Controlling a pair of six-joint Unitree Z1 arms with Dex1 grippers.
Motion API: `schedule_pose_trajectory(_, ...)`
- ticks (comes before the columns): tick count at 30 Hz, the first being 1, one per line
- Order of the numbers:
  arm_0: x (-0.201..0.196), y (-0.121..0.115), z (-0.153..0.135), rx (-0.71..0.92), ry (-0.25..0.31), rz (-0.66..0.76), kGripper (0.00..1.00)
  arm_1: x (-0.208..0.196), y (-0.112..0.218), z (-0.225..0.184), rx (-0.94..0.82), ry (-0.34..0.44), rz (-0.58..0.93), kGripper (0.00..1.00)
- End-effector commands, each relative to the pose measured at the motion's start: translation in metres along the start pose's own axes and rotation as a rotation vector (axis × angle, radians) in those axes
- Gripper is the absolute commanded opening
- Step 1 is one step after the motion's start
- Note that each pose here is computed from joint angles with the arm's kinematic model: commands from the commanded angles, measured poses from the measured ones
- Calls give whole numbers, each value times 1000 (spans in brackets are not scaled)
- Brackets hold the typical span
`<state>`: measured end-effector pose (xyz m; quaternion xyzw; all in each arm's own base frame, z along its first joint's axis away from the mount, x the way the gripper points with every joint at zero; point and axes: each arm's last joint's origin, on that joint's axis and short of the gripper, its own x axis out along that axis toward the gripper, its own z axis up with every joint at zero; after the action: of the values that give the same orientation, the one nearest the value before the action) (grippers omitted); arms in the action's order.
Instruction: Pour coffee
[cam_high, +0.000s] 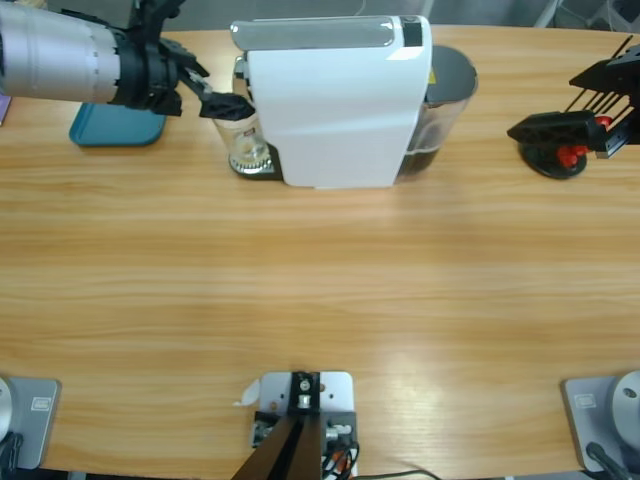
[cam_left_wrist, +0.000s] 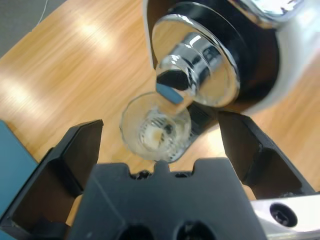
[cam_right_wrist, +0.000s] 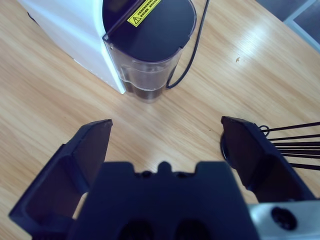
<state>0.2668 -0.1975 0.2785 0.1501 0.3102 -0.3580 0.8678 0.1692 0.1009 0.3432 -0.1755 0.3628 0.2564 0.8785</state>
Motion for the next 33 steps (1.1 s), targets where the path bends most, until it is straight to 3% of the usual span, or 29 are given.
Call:
schedule_pose_trajectory(1,-58,-25,-34,9,83,-56,1000,1,-1,7,-2,-3,31,1000)
schedule_pose_trajectory(3,-78,-29,-36,9,124,-59,991,-3,-4,24,15,27,27,1000)
schedule_pose_trajectory(7,-122,-29,-46,-99,171,19,987,-12,-19,73,186,57,-29,880)
schedule_pose_trajectory(10,-151,-30,-65,-221,200,105,977,-10,-32,100,290,89,-49,669)
schedule_pose_trajectory(12,-162,-31,-79,-287,221,118,978,-3,-35,113,296,108,-47,593)
schedule_pose_trajectory(14,-164,-33,-89,-307,250,122,987,2,-37,127,299,132,-48,28)
schedule_pose_trajectory(17,-166,-34,-90,-312,260,101,987,4,-38,145,305,133,-105,0)
schedule_pose_trajectory(20,-164,-33,-76,-314,252,94,987,8,-27,165,283,121,-28,0)
schedule_pose_trajectory(25,-152,-31,-71,-314,287,96,991,33,-4,195,231,163,50,0)
schedule_pose_trajectory(33,-143,-32,-80,-305,331,101,991,66,9,201,219,245,127,0)
